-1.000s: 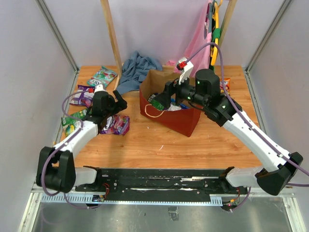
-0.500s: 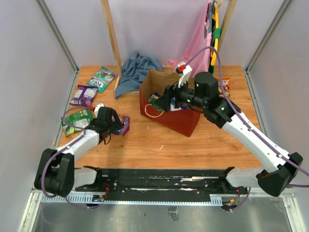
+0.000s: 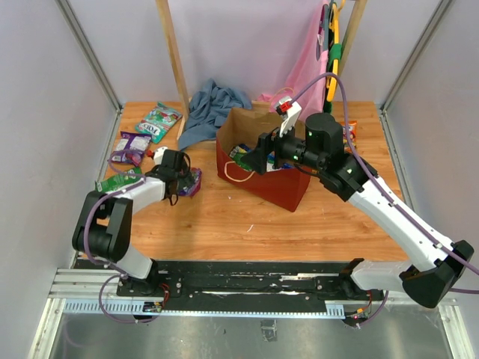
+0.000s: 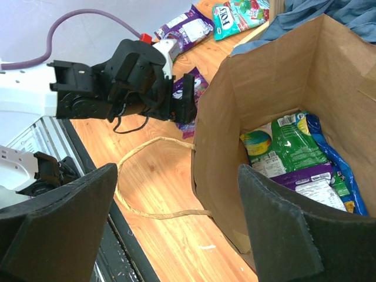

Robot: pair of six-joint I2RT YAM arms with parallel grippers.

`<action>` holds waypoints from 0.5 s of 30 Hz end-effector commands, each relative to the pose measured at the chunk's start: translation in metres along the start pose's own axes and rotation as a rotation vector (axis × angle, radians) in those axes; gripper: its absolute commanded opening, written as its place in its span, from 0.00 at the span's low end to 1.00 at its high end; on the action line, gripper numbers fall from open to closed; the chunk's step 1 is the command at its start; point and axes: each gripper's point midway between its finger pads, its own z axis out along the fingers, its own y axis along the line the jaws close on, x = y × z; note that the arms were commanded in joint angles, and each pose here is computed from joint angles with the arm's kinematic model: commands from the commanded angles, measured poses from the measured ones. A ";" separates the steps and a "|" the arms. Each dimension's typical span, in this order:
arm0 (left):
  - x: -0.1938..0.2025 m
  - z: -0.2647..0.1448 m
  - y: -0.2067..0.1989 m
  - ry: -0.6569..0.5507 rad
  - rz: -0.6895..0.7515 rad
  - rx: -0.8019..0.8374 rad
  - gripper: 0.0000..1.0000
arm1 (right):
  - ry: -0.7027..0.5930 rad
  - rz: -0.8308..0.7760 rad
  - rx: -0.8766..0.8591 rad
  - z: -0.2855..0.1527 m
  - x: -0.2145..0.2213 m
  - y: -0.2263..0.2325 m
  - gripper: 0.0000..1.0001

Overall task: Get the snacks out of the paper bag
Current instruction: Adjust the snack at the center of the board.

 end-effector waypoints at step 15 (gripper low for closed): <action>-0.027 0.057 0.026 0.075 -0.122 -0.158 1.00 | 0.003 -0.020 0.011 -0.005 0.006 -0.005 0.87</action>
